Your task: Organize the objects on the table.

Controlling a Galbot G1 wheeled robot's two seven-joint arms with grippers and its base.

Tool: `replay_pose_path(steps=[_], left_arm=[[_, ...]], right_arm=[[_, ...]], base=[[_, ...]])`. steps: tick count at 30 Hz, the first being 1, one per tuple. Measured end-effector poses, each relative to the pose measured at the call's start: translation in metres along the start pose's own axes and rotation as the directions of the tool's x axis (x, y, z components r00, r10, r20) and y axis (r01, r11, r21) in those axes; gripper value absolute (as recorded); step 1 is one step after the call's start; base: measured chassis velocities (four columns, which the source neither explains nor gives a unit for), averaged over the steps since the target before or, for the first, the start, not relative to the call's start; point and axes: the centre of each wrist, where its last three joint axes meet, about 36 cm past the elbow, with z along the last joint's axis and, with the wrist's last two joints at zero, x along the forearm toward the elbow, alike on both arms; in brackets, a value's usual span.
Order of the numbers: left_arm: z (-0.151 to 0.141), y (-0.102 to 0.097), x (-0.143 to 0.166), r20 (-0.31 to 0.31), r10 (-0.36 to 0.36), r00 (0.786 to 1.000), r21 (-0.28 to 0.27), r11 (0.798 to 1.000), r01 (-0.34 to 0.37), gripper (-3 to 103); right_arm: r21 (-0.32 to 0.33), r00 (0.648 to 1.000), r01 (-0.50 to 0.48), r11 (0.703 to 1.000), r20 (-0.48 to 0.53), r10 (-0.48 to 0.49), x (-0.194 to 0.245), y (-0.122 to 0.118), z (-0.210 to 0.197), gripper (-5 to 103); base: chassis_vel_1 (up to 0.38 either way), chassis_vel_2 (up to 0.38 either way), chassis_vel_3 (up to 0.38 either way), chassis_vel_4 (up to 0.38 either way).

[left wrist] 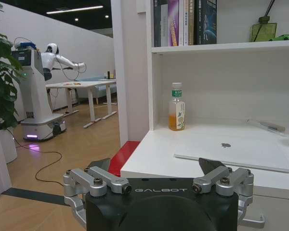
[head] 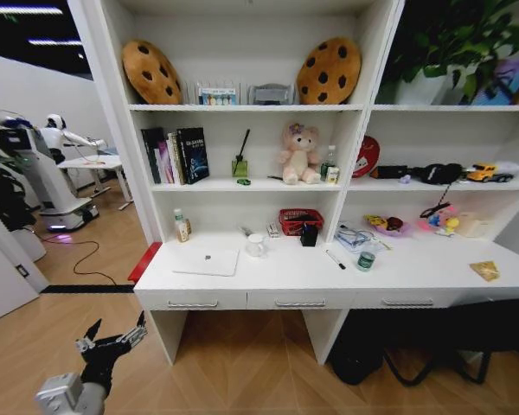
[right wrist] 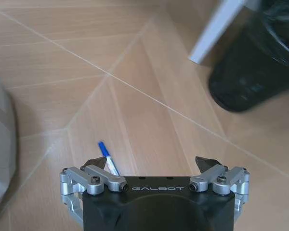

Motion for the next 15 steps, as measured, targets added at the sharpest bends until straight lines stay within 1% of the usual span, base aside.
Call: replay_pose_path(steps=[2,3,5,7,8,10,15], left_arm=[[0.000,0.000,0.000,0.000,0.000,1.000,0.000,1.000,0.000,100],[0.000,0.000,0.000,0.000,0.000,1.000,0.000,1.000,0.000,100],[0.000,0.000,0.000,0.000,0.000,1.000,0.000,1.000,0.000,100],[0.000,0.000,0.000,0.000,0.000,1.000,0.000,1.000,0.000,100],[0.000,0.000,0.000,0.000,0.000,1.000,0.000,1.000,0.000,100],[0.000,0.000,0.000,0.000,0.000,1.000,0.000,1.000,0.000,100],[0.000,0.000,0.000,0.000,0.000,1.000,0.000,1.000,0.000,100]], right_arm=[[0.033,0.999,0.042,0.999,-0.004,-0.042,-0.010,-0.012,-0.018,100],[0.033,0.999,0.042,0.999,-0.004,-0.042,-0.010,-0.012,-0.018,100],[0.035,0.997,0.068,0.997,-0.036,-0.067,-0.020,-0.016,-0.035,100],[0.043,0.996,0.081,0.996,-0.050,-0.079,-0.029,-0.013,-0.049,100],[0.043,0.996,0.081,0.996,-0.050,-0.079,-0.029,-0.013,-0.049,100],[0.048,0.994,0.081,0.996,-0.072,-0.078,-0.038,-0.007,-0.059,100],[0.038,0.994,0.056,0.998,-0.097,-0.052,-0.044,0.002,-0.064,100]], base=[[0.000,0.000,0.000,0.000],[0.000,0.000,0.000,0.000],[0.000,0.000,0.000,0.000],[0.000,0.000,0.000,0.000],[0.000,0.000,0.000,0.000],[0.000,0.000,0.000,0.000],[0.000,0.000,0.000,0.000]])
